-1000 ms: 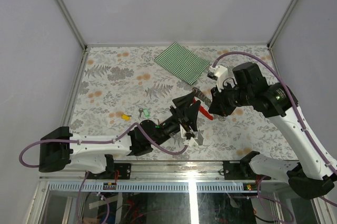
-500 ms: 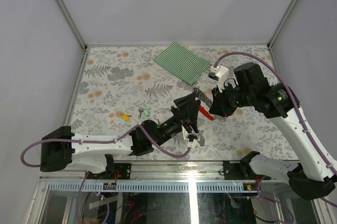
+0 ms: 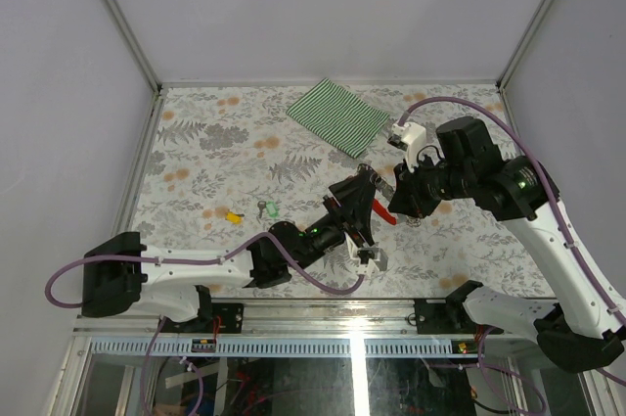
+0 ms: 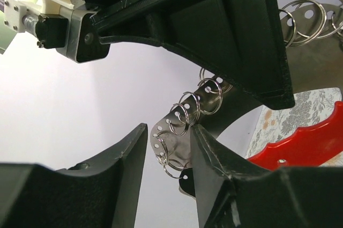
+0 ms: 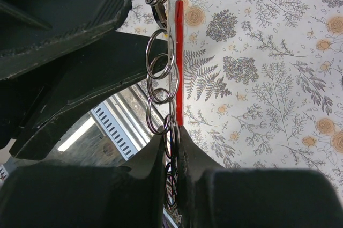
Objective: Put the keys on the keyring
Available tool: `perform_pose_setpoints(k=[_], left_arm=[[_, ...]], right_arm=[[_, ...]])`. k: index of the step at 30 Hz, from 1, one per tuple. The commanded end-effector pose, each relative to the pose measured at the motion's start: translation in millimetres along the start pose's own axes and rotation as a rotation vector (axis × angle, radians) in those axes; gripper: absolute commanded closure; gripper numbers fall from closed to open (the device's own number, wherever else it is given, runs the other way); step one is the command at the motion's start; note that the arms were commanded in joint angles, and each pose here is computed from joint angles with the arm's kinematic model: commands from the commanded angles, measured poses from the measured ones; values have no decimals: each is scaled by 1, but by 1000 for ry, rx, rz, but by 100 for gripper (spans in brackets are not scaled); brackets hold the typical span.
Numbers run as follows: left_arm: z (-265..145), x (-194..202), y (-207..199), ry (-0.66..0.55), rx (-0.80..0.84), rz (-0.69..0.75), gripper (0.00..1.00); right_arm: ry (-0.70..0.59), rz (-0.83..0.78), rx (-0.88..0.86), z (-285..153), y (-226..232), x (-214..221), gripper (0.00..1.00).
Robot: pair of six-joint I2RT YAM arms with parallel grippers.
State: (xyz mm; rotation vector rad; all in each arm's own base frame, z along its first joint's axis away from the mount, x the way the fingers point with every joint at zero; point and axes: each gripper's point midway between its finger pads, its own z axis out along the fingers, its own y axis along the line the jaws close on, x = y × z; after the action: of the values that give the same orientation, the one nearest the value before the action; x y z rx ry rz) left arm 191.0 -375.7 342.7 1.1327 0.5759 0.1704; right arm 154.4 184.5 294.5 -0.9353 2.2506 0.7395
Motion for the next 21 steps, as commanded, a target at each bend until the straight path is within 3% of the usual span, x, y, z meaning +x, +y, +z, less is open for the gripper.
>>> perform_pose_setpoints(k=[1, 21], left_arm=[[5, -10, 33, -17, -118, -7, 63], [3, -8, 34, -10, -116, 8, 76]], right_arm=[[-81, -22, -24, -17, 12, -15, 96], [-83, -26, -18, -17, 11, -14, 95]])
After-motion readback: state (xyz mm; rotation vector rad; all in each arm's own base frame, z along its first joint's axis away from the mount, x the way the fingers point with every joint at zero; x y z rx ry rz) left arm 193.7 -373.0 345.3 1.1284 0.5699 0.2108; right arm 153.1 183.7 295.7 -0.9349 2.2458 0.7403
